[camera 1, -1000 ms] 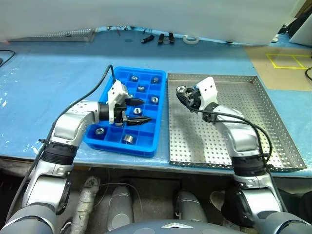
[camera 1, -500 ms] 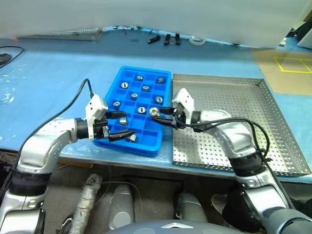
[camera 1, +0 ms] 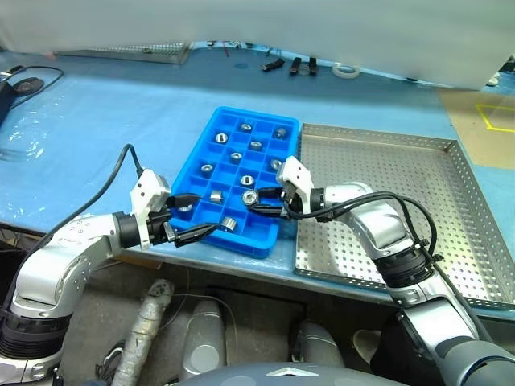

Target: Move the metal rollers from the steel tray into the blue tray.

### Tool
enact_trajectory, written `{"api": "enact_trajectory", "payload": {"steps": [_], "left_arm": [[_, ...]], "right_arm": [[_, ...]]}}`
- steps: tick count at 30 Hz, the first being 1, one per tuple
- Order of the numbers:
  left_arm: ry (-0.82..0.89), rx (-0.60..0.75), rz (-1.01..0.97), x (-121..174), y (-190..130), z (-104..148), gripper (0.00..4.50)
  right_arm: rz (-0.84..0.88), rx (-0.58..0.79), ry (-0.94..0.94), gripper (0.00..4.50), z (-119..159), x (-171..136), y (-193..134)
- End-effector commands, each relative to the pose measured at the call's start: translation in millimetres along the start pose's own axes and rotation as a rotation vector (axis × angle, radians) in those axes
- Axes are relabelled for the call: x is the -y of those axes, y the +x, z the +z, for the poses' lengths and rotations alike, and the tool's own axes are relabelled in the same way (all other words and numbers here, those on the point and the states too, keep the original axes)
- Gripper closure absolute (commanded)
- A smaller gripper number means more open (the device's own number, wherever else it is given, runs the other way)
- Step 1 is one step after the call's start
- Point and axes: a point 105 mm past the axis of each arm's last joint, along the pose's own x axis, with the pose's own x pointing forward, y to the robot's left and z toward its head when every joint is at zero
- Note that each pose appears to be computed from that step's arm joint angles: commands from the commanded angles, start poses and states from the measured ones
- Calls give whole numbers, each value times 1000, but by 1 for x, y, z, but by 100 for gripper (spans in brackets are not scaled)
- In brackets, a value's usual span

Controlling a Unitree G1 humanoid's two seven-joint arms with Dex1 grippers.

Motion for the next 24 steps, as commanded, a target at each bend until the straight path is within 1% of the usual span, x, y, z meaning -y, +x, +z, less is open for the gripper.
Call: {"api": "enact_trajectory", "payload": {"steps": [1, 3, 5, 7, 11, 17, 21, 24], "left_arm": [[36, 21, -4, -2, 0, 6, 0], [40, 24, -14, -2, 3, 6, 0], [45, 28, -21, -3, 5, 7, 0], [48, 30, -26, -5, 6, 9, 0], [55, 32, -45, -7, 9, 11, 0], [65, 31, -78, -8, 15, 16, 0], [71, 31, -97, -11, 19, 19, 0], [78, 43, -123, -14, 29, 23, 0]], "right_arm": [[-17, 35, -48, 280, 13, 1, -5], [-31, 38, -53, 280, 14, 2, -6], [-53, 42, -54, 207, 14, 5, -10], [-65, 45, -55, 147, 15, 6, -13], [-94, 53, -57, 9, 16, 6, -20], [-158, 53, -89, 4, 19, 11, -28], [-199, 97, -66, 4, 28, 15, -40], [-264, 119, -65, 4, 33, 23, -59]]}}
